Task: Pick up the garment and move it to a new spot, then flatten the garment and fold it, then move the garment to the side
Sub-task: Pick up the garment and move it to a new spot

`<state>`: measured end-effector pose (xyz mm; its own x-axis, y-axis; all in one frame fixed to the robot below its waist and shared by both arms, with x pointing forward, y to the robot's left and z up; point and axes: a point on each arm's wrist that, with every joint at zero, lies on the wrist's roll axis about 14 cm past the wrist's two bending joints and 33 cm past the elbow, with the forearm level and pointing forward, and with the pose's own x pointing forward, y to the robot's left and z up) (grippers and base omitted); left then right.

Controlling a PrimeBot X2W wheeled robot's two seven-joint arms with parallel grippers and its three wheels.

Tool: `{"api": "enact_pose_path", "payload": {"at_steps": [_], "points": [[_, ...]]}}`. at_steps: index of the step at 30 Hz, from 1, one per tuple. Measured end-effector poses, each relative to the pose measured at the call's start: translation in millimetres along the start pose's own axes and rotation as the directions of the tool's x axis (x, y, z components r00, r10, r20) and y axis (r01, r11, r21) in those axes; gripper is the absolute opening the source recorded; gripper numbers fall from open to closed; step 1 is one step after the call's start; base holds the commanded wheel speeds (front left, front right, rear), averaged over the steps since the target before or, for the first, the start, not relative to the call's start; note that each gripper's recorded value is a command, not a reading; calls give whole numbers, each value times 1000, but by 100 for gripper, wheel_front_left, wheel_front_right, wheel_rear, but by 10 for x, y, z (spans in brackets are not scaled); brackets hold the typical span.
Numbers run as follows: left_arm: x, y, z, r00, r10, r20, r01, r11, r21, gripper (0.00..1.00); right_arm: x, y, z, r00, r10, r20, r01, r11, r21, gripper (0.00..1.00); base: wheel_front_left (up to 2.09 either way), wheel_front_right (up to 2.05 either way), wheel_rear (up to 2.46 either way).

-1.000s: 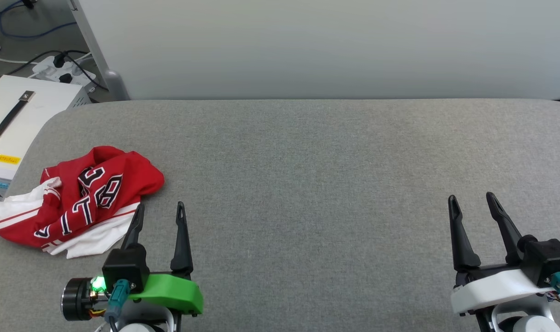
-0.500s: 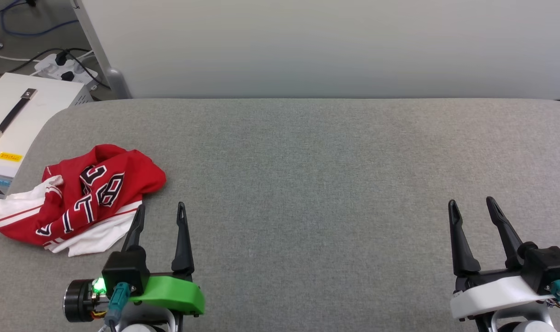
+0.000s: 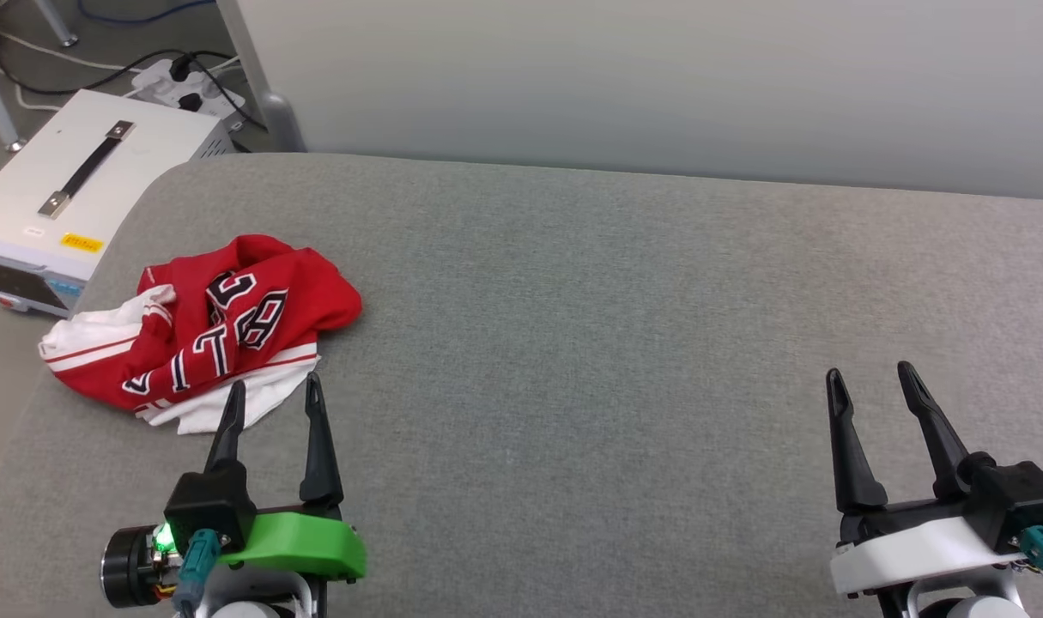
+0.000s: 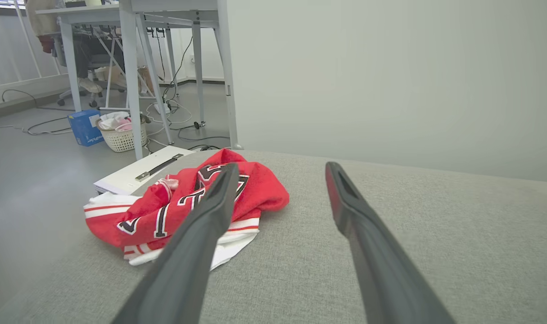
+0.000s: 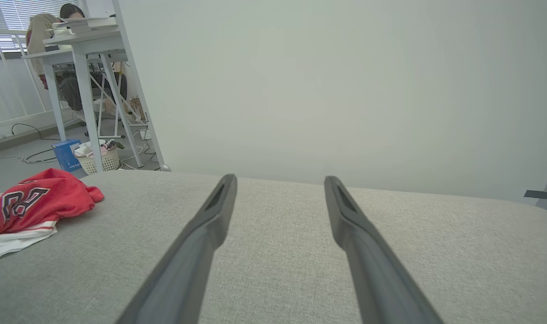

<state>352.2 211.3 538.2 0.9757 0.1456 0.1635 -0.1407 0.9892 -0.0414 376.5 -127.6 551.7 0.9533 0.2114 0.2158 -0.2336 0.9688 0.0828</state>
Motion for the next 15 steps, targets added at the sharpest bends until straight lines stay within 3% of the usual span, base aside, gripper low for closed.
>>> {"api": "enact_pose_path", "payload": {"at_steps": [15], "points": [[-330,764,83,969,245,14,-245,970,2,100,329,697,-179,976,218,-8,-218,975,38,100,0,0,0]]}}
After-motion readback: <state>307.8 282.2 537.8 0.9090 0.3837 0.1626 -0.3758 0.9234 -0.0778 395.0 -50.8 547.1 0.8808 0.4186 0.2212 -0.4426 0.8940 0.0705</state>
